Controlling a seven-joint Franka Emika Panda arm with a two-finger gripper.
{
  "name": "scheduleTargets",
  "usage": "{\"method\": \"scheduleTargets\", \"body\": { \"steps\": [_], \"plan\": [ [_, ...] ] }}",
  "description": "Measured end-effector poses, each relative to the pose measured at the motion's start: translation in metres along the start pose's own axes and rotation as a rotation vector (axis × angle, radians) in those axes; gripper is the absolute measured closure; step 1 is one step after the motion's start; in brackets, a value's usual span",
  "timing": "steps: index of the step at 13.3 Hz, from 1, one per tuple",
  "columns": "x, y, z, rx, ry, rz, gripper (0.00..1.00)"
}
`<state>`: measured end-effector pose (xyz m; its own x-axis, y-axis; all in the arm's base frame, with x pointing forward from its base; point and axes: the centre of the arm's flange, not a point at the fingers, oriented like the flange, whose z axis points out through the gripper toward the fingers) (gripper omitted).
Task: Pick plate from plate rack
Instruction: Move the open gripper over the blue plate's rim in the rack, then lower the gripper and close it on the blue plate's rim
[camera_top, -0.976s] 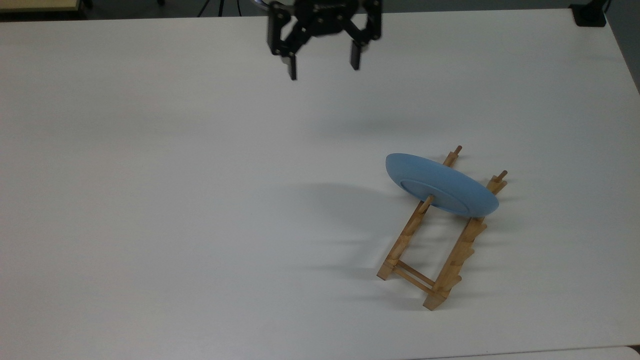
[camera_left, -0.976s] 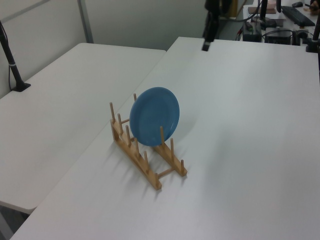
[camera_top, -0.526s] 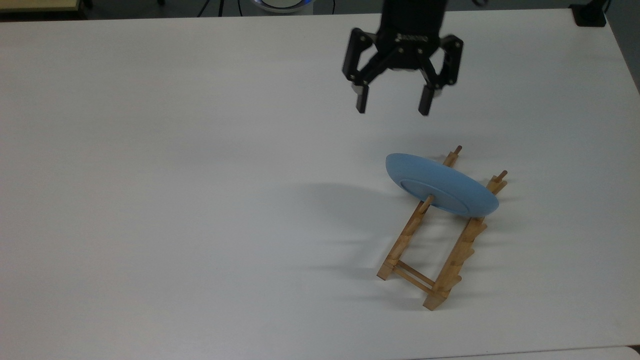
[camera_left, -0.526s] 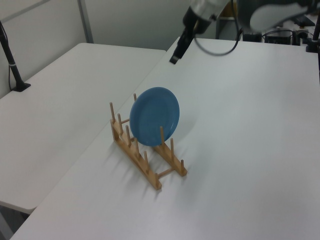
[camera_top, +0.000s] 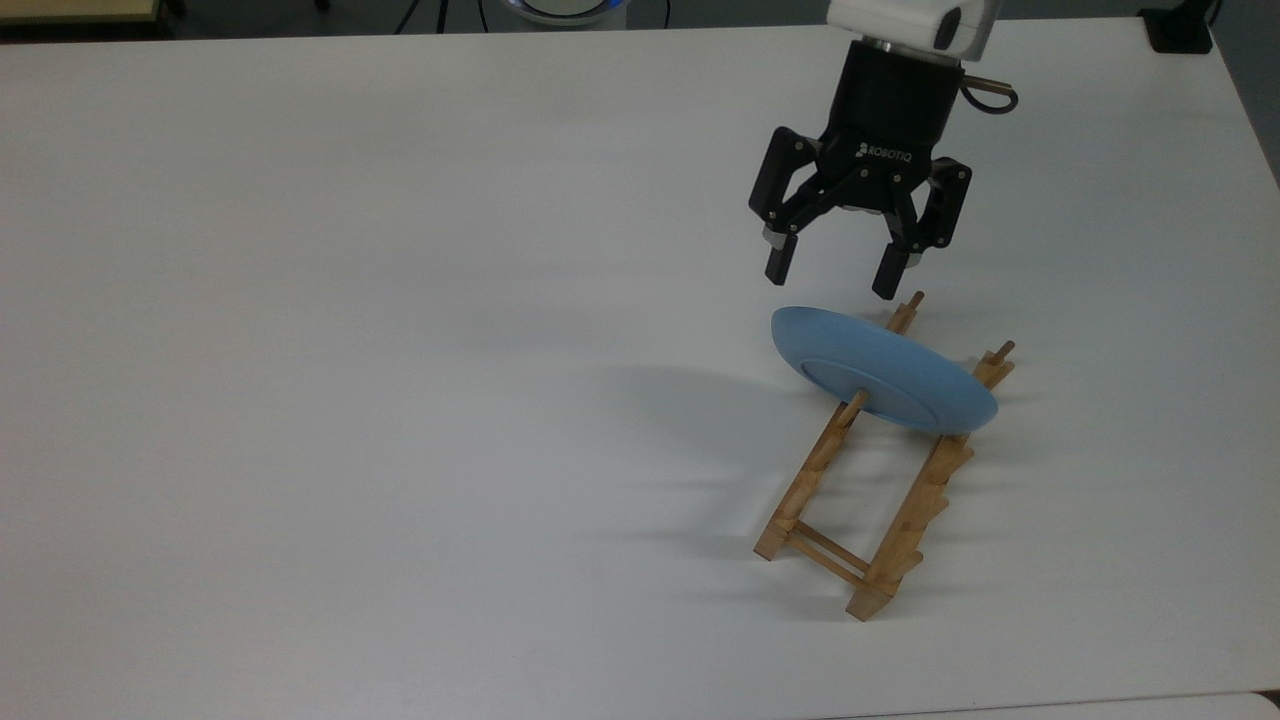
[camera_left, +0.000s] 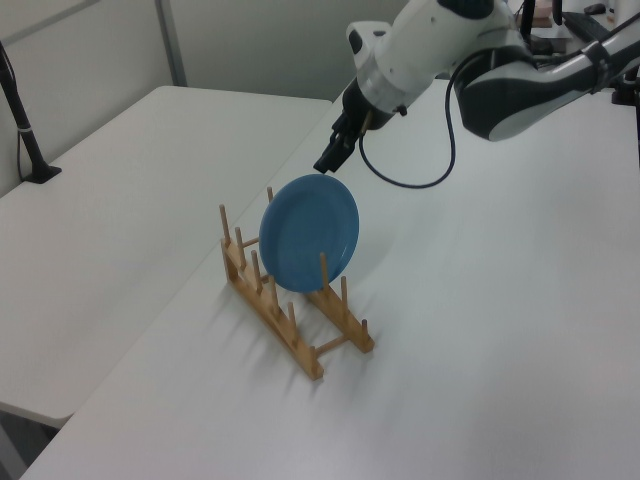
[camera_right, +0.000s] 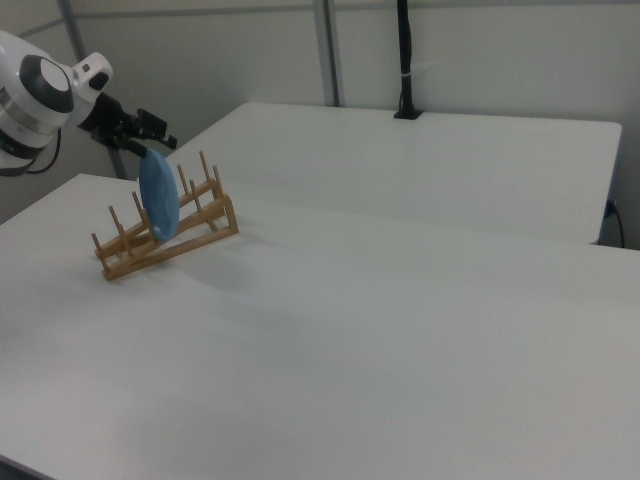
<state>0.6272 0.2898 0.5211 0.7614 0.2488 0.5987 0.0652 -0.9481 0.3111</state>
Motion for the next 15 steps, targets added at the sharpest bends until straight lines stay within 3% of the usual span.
{"method": "scheduleTargets", "body": {
  "steps": [5,6,10,13,14,15],
  "plan": [
    [-0.009,-0.016,0.017,-0.014,-0.004,-0.015,0.11],
    [-0.012,-0.019,0.023,-0.028,0.000,-0.021,0.20],
    [-0.019,-0.027,0.039,-0.041,0.003,-0.030,0.25],
    [-0.020,-0.029,0.042,-0.037,0.002,-0.030,0.52],
    [-0.020,-0.030,0.041,-0.036,0.002,-0.030,0.52],
    [-0.020,-0.030,0.041,-0.035,0.003,-0.031,0.61]
  ]
}}
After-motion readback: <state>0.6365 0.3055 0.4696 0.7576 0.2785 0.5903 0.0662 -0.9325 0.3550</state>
